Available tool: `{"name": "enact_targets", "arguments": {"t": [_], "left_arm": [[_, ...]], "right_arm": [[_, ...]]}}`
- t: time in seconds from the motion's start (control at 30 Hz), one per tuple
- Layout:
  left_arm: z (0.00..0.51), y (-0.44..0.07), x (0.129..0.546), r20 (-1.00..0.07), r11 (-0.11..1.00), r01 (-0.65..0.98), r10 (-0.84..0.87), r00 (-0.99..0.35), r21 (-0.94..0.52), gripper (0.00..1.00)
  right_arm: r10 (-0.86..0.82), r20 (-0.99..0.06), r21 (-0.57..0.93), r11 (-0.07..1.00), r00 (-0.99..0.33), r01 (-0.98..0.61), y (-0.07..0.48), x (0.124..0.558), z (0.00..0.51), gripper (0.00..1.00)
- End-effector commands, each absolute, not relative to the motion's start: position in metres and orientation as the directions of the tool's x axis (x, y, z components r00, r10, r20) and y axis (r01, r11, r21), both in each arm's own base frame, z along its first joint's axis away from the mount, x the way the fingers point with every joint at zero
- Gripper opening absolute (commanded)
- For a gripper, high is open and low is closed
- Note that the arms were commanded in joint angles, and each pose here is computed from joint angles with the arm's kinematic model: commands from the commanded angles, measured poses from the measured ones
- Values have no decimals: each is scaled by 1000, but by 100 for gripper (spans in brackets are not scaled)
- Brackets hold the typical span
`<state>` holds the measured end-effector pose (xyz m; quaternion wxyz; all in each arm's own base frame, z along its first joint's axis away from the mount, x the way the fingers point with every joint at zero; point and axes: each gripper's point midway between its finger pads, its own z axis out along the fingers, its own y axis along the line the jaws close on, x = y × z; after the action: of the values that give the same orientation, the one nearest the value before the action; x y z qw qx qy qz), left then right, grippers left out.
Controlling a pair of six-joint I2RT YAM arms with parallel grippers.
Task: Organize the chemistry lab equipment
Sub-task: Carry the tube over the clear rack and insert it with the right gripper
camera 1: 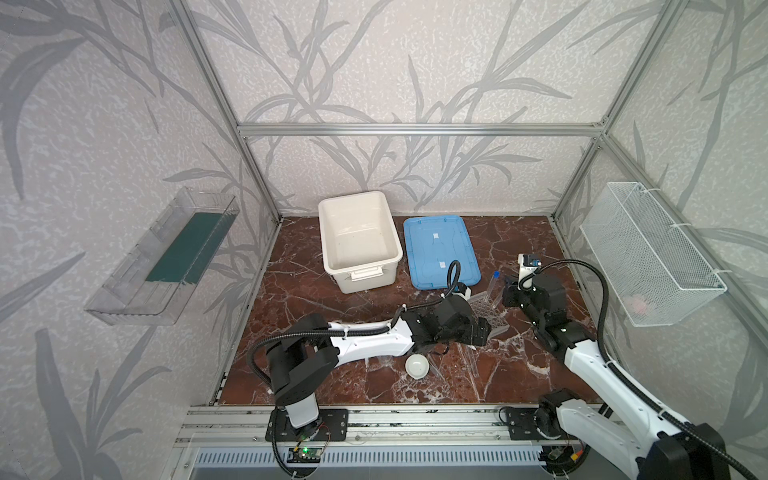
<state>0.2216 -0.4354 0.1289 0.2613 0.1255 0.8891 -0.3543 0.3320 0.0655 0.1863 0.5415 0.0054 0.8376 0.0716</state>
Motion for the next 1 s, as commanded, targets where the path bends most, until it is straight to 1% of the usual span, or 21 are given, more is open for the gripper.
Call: {"name": "enact_targets", "arguments": {"t": [0.0,0.17,0.37,0.53,0.83,0.97], "left_arm": [[141,-440,226,-562,711,403,14,-827,-576,99],[137,-438,227,-557,719,393,9,-830,-573,99],[129,-426,231,-551,769,352,0,-835,-534,99],[127,-424,231,-549,776,347,1,-836,-527,99],[126,-422,230,-552,780,350,6,-834,-519,99],[123,-422,231,-551,782,348,7,-835,-517,99]], "right_arm": [[93,-922,128,990,-376,-67,63,332,193,21],[81,-910,119,990,-407,-68,65,336,180,21],[71,-897,111,991,-436,-67,66,338,171,21],[47,-888,96,992,-458,-84,68,338,166,22],[22,-894,66,994,-447,-85,67,344,169,20],[-14,-902,37,993,-433,-108,72,346,170,19]]}}
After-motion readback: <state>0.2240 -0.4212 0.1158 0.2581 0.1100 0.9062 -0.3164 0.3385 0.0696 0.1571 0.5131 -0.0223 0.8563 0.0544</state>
